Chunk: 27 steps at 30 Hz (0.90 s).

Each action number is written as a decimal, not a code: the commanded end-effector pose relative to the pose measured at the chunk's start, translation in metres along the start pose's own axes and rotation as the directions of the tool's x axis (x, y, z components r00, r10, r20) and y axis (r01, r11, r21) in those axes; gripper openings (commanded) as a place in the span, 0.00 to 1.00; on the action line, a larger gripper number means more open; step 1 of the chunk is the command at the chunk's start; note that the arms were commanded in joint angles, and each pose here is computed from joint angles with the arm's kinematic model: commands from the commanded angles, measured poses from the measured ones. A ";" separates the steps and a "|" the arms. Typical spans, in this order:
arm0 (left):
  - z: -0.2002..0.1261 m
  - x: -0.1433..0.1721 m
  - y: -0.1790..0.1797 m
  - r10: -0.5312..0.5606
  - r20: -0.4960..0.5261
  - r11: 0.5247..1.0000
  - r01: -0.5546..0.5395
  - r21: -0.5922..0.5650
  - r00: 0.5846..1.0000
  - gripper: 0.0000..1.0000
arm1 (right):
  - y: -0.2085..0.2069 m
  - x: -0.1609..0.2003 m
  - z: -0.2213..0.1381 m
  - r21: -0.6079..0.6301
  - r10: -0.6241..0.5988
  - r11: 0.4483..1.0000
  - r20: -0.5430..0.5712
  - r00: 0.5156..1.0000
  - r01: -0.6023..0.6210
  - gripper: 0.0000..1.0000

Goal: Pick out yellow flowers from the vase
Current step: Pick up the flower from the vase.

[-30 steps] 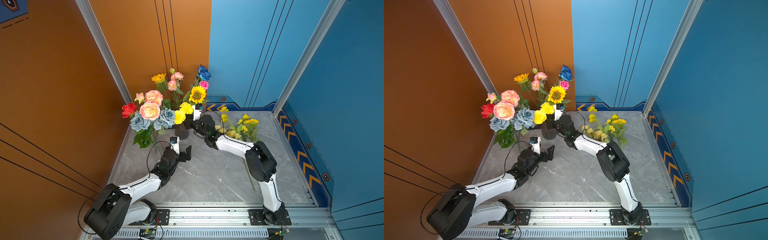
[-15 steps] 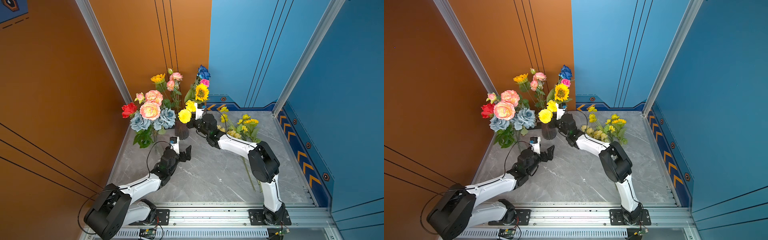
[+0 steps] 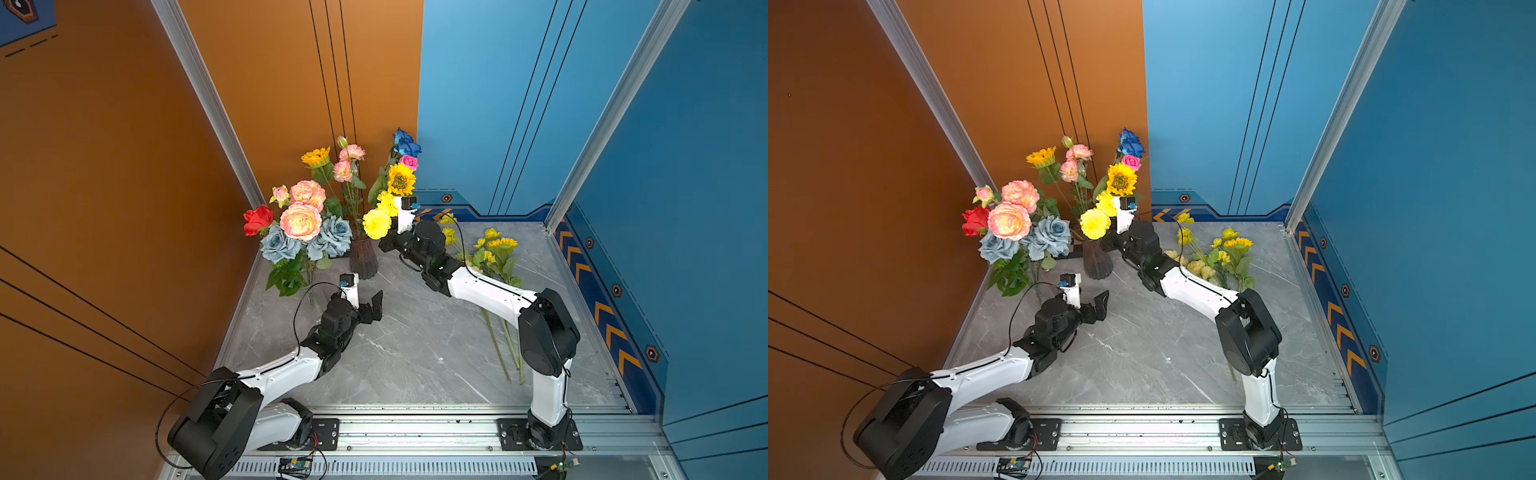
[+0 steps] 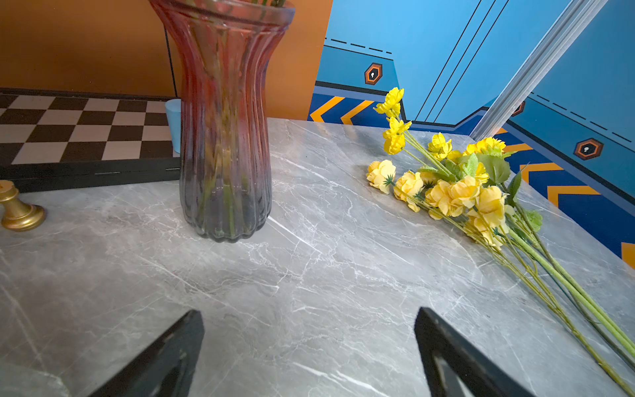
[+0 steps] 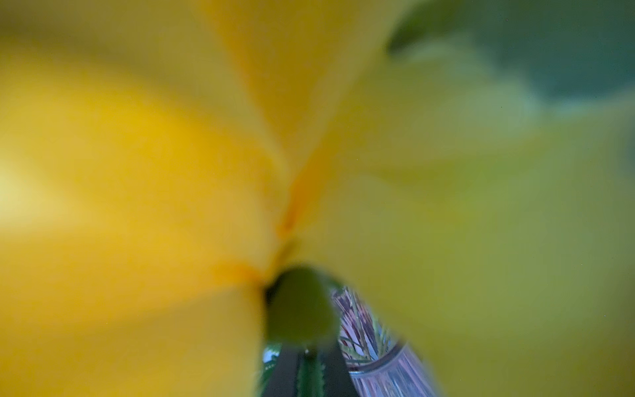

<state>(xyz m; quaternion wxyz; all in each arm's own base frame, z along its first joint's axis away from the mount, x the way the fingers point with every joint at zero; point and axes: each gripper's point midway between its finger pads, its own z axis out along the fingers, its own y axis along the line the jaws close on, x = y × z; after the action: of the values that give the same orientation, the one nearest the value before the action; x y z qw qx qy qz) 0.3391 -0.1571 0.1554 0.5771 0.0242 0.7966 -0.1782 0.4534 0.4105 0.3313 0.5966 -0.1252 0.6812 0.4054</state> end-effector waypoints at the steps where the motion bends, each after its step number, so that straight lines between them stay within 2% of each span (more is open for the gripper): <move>1: -0.002 -0.008 0.002 -0.021 0.028 1.000 0.021 -0.011 0.999 0.98 | -0.005 0.005 0.005 0.017 -0.018 1.000 -0.031 0.999 0.018 0.06; 6: 0.003 -0.018 0.003 -0.070 0.049 0.997 0.071 -0.030 0.996 0.99 | -0.007 0.008 0.009 0.013 0.012 1.000 -0.028 1.000 -0.012 0.04; 11: 0.013 -0.053 -0.007 -0.085 0.138 0.996 0.088 -0.016 0.987 0.99 | -0.002 0.004 0.004 -0.009 0.028 1.000 -0.042 0.999 -0.028 0.04; 16: 0.039 -0.090 -0.023 -0.086 0.212 0.996 0.080 0.039 0.973 0.91 | 0.004 -0.001 0.000 -0.025 0.039 0.999 -0.051 0.998 -0.041 0.04; 17: 0.044 -0.094 -0.024 -0.089 0.219 0.996 0.080 0.050 0.972 0.90 | -0.013 -0.008 -0.002 0.002 0.039 0.999 -0.040 0.998 -0.038 0.04; 20: 0.056 -0.107 -0.024 -0.102 0.244 0.994 0.088 0.071 0.964 0.88 | -0.015 -0.011 -0.005 0.001 0.042 0.999 -0.041 0.998 -0.042 0.04; 21: 0.059 -0.111 -0.023 -0.107 0.256 0.993 0.088 0.084 0.961 0.78 | -0.016 -0.011 -0.006 0.002 0.044 0.999 -0.040 0.998 -0.044 0.04; 22: 0.060 -0.116 -0.023 -0.108 0.272 0.992 0.084 0.098 0.956 0.73 | -0.017 -0.011 -0.006 -0.001 0.048 0.999 -0.039 0.998 -0.048 0.04; 23: 0.060 -0.119 -0.022 -0.104 0.286 0.992 0.077 0.104 0.952 0.73 | -0.018 -0.012 -0.007 -0.002 0.054 0.999 -0.037 0.998 -0.054 0.04; 24: 0.060 -0.124 -0.022 -0.089 0.302 0.993 0.060 0.104 0.949 0.78 | -0.020 -0.012 -0.008 -0.004 0.061 0.998 -0.039 0.997 -0.062 0.04; 27: 0.057 -0.130 -0.026 -0.029 0.319 0.994 -0.005 0.108 0.947 0.78 | -0.024 -0.015 -0.010 -0.006 0.071 0.997 -0.037 0.997 -0.072 0.04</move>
<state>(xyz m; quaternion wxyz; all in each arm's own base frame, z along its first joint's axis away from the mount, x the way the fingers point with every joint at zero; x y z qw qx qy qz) 0.4284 -0.1692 0.2368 0.6638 -0.0145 0.7162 -0.2150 0.4756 0.3904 0.3138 0.5701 -0.1107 0.7043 0.4084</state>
